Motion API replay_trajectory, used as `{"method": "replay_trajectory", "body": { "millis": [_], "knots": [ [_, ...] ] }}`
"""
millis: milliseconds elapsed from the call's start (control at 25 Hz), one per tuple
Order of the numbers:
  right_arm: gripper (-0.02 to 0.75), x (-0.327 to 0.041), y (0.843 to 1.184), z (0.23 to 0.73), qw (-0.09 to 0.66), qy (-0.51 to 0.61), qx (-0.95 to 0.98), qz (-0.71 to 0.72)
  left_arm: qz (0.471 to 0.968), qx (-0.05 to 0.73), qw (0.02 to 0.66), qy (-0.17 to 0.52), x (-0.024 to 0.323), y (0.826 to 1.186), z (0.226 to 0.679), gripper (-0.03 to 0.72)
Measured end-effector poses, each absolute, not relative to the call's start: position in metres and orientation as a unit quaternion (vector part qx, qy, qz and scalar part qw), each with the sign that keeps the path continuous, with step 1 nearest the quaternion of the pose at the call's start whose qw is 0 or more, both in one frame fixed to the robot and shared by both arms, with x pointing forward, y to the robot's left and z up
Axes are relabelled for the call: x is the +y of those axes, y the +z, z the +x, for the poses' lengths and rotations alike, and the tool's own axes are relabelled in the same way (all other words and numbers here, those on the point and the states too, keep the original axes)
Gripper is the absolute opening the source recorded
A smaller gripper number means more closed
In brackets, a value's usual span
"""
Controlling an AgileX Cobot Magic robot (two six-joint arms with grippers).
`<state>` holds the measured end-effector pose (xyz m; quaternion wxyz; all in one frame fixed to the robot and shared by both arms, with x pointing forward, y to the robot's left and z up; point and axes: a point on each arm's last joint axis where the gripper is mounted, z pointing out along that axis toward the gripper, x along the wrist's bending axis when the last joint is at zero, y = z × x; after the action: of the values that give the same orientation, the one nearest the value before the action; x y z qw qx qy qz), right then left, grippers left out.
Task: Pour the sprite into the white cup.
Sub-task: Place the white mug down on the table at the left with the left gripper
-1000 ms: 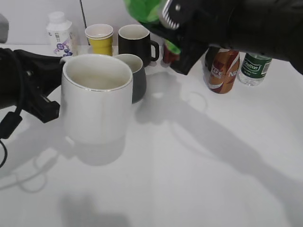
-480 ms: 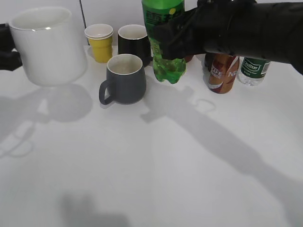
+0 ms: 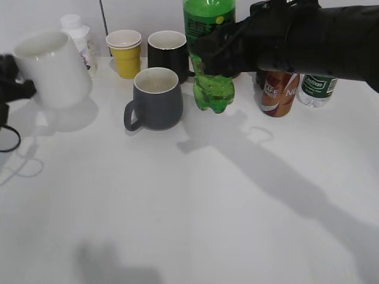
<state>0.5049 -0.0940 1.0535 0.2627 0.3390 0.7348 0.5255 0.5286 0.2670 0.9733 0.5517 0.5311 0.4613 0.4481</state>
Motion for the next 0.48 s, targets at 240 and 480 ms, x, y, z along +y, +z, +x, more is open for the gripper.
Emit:
{"method": "replay_trajectory", "body": {
  "millis": [240, 480],
  "knots": [
    [0.372, -0.094, 1.053, 0.505, 0.259, 0.523, 0.734, 0.346, 0.560, 0.494, 0.517, 0.419, 0.269, 0.917, 0.548, 0.048],
    [0.372, -0.095, 1.052, 0.505, 0.258, 0.523, 0.734, 0.348, 0.572, 0.497, 0.512, 0.405, 0.267, 0.895, 0.551, 0.047]
  ]
}}
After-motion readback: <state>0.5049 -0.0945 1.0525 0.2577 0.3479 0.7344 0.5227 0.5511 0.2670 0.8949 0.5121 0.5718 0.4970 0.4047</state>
